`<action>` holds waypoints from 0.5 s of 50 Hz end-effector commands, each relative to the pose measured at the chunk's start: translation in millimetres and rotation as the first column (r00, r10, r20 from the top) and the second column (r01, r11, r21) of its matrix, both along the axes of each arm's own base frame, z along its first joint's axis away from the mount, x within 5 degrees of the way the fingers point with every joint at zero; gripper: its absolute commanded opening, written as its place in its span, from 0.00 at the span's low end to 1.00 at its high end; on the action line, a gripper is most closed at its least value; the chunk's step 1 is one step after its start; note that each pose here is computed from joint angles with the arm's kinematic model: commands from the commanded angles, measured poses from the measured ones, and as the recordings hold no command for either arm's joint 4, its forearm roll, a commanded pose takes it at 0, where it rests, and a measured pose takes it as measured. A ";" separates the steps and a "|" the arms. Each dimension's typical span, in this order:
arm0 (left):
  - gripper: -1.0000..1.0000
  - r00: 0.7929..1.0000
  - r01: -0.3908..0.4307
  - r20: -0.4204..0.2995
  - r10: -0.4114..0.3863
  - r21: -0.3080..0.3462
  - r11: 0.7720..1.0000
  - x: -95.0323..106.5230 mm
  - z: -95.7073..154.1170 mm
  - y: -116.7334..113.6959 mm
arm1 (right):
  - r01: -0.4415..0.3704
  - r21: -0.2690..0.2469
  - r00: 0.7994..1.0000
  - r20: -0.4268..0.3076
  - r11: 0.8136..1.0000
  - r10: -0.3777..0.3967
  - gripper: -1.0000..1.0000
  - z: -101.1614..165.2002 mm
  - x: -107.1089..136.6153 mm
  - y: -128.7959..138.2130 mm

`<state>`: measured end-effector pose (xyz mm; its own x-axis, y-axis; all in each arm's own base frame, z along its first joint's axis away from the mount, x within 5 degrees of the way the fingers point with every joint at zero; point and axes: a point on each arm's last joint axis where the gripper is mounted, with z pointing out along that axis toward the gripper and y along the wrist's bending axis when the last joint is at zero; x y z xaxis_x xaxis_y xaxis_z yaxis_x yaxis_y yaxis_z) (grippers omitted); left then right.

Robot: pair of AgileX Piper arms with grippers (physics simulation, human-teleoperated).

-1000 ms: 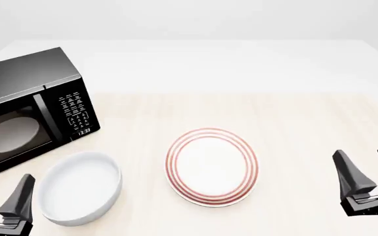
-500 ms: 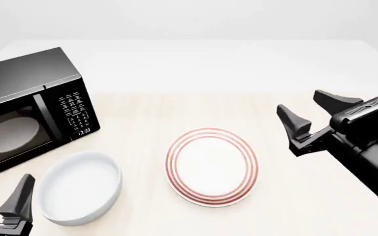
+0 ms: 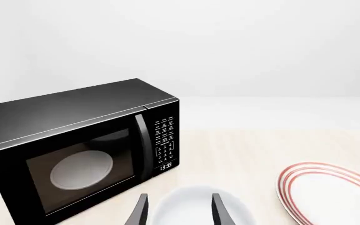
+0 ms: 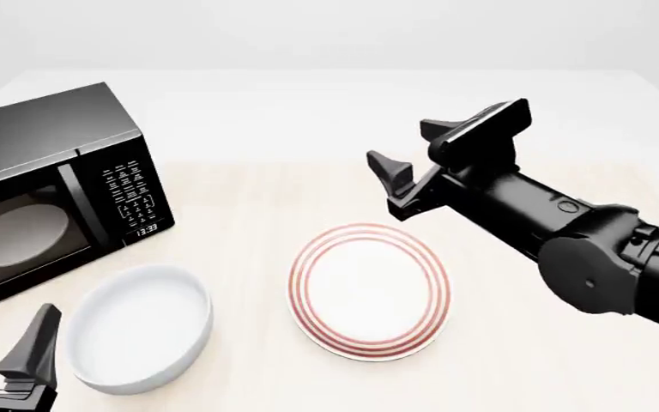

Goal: Put the white bowl to the right of the plate.

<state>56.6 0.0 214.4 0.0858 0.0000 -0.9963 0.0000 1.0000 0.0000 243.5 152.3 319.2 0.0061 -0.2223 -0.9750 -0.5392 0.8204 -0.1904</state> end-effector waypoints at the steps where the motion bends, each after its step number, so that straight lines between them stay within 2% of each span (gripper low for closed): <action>1: 1.00 1.000 0.000 0.000 0.000 0.000 1.000 0.0 0.0 0.0 | -0.076 -0.009 0.997 -0.024 0.997 0.076 1.00 3.1 18.8 41.4; 14: 1.00 1.000 0.000 0.000 0.000 0.000 1.000 0.0 0.0 0.0 | -0.159 -0.004 0.985 -0.074 0.987 0.158 1.00 6.1 27.3 87.1; 15: 1.00 1.000 0.000 0.000 0.000 0.000 1.000 0.0 0.0 0.0 | -0.190 -0.038 0.979 -0.087 0.981 0.186 1.00 2.4 25.7 99.1; 22: 1.00 1.000 0.000 0.000 0.000 0.000 1.000 0.0 0.0 0.0 | -0.238 -0.029 0.966 -0.111 0.971 0.233 1.00 2.8 22.2 123.1; 25: 1.00 1.000 0.000 0.000 0.000 0.000 1.000 0.0 0.0 0.0 | -0.248 -0.043 0.962 -0.127 0.968 0.241 1.00 -1.9 25.5 131.8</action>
